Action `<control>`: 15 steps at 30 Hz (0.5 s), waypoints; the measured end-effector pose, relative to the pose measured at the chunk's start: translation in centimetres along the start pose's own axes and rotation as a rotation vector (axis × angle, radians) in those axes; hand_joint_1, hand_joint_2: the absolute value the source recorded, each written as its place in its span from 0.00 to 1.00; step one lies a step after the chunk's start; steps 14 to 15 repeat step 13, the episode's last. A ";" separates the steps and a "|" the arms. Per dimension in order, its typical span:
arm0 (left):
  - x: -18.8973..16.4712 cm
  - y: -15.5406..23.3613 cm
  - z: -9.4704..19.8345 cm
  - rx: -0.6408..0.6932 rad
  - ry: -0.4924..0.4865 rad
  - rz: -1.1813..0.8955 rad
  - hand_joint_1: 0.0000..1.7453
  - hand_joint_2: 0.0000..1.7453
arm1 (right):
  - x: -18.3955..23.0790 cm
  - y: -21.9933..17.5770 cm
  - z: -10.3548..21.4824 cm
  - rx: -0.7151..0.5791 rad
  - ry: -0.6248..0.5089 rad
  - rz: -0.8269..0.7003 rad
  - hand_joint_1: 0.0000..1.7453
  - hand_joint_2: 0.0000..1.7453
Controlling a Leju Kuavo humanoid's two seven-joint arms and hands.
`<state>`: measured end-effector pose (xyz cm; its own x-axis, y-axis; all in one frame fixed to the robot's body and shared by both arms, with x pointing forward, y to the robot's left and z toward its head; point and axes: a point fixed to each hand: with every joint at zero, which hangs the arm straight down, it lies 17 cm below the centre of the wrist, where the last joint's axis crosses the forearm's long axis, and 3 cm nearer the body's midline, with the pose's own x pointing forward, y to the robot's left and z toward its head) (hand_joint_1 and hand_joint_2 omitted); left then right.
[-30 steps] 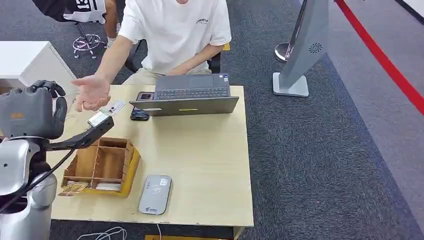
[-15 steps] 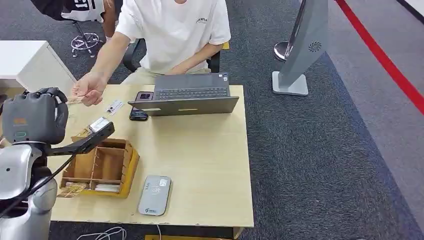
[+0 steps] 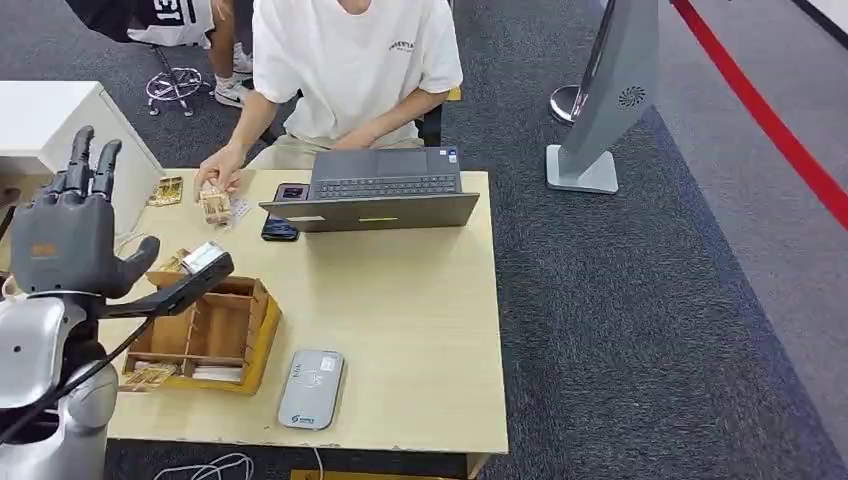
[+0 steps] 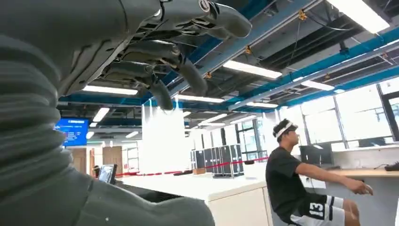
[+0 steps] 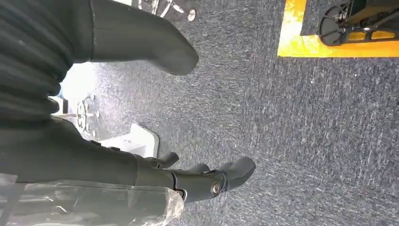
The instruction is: Pass the card to the sensor for recognition and then transmit it.
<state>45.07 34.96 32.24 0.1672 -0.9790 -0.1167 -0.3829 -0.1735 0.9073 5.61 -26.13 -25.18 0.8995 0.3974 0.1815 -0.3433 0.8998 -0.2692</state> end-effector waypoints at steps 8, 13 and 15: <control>-0.1 0.4 1.1 0.022 -0.040 0.011 0.00 1.00 | 0.0 0.1 0.0 0.002 0.002 -0.012 0.00 1.00; -1.9 1.0 3.5 0.045 -0.055 0.053 0.00 1.00 | -0.1 0.0 0.0 0.001 0.012 -0.055 0.00 1.00; -1.9 1.0 3.5 0.045 -0.055 0.053 0.00 1.00 | -0.1 0.0 0.0 0.001 0.012 -0.055 0.00 1.00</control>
